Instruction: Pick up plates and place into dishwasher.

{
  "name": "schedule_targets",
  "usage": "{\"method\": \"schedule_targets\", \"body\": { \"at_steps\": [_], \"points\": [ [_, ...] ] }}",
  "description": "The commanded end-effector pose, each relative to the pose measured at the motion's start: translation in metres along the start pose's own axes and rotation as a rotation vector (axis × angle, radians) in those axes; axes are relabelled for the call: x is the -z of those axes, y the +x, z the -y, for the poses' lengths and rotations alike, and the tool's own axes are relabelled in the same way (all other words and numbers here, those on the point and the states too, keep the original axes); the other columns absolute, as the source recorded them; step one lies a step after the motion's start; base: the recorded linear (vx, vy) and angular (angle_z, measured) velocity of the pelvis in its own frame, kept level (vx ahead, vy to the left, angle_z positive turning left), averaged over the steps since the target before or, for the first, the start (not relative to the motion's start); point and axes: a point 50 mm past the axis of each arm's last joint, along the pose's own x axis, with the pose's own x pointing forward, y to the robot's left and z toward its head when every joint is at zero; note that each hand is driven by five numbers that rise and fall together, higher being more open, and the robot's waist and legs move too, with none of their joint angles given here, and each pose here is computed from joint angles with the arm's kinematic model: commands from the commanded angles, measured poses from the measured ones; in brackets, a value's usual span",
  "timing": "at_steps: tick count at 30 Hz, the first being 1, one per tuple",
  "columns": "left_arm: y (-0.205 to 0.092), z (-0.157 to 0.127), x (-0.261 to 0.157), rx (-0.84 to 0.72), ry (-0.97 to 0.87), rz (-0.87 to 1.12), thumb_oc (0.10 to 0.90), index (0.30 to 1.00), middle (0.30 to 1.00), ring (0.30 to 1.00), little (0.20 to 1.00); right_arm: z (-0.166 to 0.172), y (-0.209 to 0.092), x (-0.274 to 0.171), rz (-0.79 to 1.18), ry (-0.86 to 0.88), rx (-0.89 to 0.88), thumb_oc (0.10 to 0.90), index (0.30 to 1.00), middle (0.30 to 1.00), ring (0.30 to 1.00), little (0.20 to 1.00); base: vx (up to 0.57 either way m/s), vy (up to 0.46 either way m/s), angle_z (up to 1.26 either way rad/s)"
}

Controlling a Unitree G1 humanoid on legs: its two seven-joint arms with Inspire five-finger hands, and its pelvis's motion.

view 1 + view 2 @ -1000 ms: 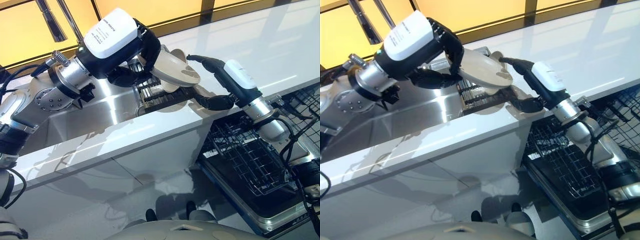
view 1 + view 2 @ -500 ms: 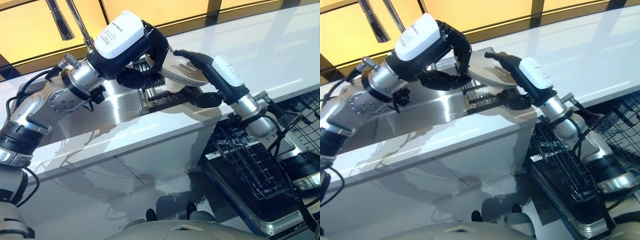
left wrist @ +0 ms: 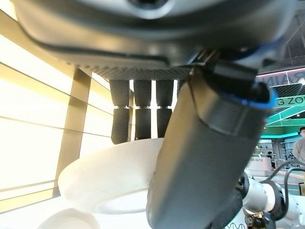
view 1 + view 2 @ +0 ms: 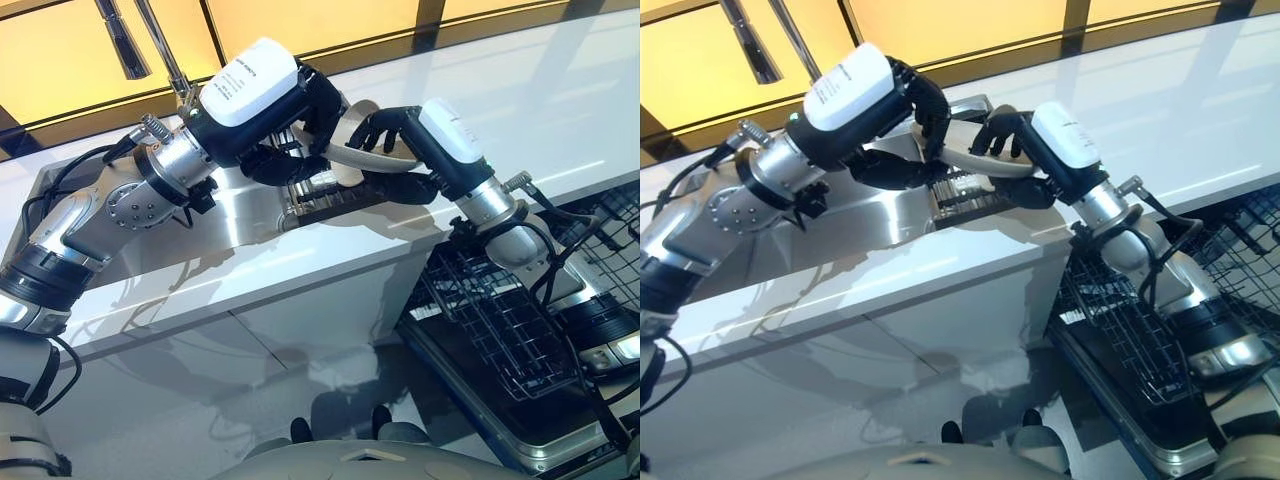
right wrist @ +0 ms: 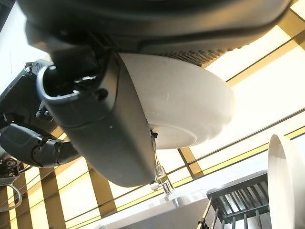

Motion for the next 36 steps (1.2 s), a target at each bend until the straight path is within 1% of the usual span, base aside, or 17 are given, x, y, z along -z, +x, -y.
{"method": "schedule_targets", "body": {
  "at_steps": [1,7,8,9,10,18,23,29,36],
  "points": [
    [0.031,-0.057,-0.005,-0.244,0.027,0.085,0.1,0.3,0.3,0.3,0.2,0.036,0.023,-0.019,0.148,-0.007,0.198,0.1,0.3,0.3,0.3,0.2,0.0,0.0,0.0],
    [0.028,-0.059,-0.005,-0.249,0.036,0.082,0.1,0.3,0.3,0.3,0.2,0.038,0.021,-0.016,0.136,-0.039,0.211,0.1,0.3,0.3,0.3,0.2,0.0,0.0,0.0],
    [0.028,-0.059,-0.004,-0.25,0.043,0.077,0.295,0.467,0.467,0.467,0.395,0.04,0.02,-0.015,0.13,-0.054,0.216,0.1,0.3,0.3,0.3,0.2,0.0,0.0,0.0],
    [0.028,-0.059,-0.004,-0.248,0.047,0.073,0.418,0.573,0.573,0.573,0.518,0.041,0.02,-0.014,0.126,-0.064,0.218,0.1,0.3,0.3,0.3,0.2,0.0,0.0,0.0],
    [0.027,-0.059,-0.003,-0.247,0.049,0.07,0.8,0.9,0.9,0.9,0.9,0.041,0.019,-0.013,0.124,-0.068,0.219,0.1,0.3,0.3,0.3,0.2,0.0,0.0,0.0],
    [0.011,-0.062,0.005,-0.246,0.06,0.017,0.8,0.9,0.9,0.9,0.9,0.059,0.007,-0.004,0.072,-0.17,0.263,0.1,0.3,0.3,0.3,0.2,0.0,0.0,0.0],
    [-0.006,-0.066,0.013,-0.25,0.075,-0.042,0.8,0.9,0.9,0.9,0.9,0.072,-0.01,0.004,0.02,-0.252,0.282,0.1,0.3,0.3,0.3,0.2,0.0,0.008,-0.02],
    [-0.017,-0.06,0.019,-0.23,0.07,-0.086,0.8,0.9,0.9,0.9,0.9,0.084,-0.018,0.007,-0.01,-0.325,0.295,0.1,0.3,0.3,0.3,0.2,0.0,0.02,-0.09],
    [-0.033,-0.056,0.026,-0.242,0.05,-0.139,0.8,0.9,0.9,0.9,0.9,0.106,-0.034,0.008,-0.047,-0.445,0.304,0.1,0.3,0.3,0.3,0.2,0.02,0.031,-0.09]
  ]
}}
